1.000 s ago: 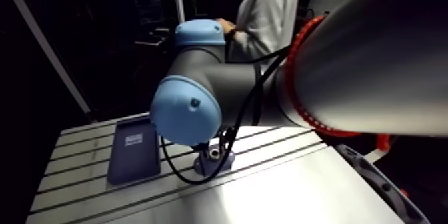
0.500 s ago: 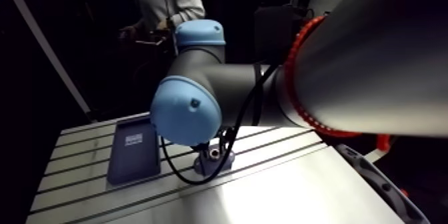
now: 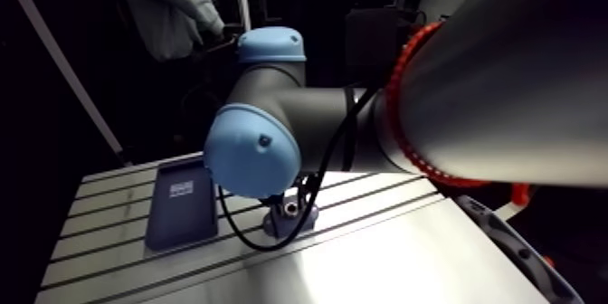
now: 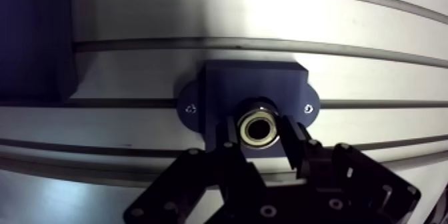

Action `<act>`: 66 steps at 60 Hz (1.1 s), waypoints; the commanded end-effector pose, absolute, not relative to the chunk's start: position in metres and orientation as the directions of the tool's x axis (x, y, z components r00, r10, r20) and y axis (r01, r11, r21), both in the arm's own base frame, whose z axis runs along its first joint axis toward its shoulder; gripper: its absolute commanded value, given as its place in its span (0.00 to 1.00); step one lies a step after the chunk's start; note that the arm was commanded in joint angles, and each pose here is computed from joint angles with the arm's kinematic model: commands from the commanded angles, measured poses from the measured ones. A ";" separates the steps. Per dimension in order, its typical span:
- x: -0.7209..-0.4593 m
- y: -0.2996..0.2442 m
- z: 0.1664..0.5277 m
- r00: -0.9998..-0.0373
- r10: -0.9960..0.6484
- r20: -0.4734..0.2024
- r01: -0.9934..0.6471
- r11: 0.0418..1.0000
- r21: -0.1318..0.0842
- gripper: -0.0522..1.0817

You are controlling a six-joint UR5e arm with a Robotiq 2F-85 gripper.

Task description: Pick up the bearing and press it into the housing until flush.

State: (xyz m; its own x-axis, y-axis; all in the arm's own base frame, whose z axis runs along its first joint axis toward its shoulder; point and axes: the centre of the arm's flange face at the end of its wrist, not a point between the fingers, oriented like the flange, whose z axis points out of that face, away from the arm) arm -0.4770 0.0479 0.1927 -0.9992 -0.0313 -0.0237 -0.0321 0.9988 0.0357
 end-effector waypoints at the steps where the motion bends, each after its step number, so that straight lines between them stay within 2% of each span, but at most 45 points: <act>1: -0.477 0.048 0.193 -0.999 -0.031 -0.023 -0.032 0.999 0.036 0.59; 66: -0.478 0.048 0.192 -0.999 -0.028 -0.024 -0.029 0.999 0.036 0.59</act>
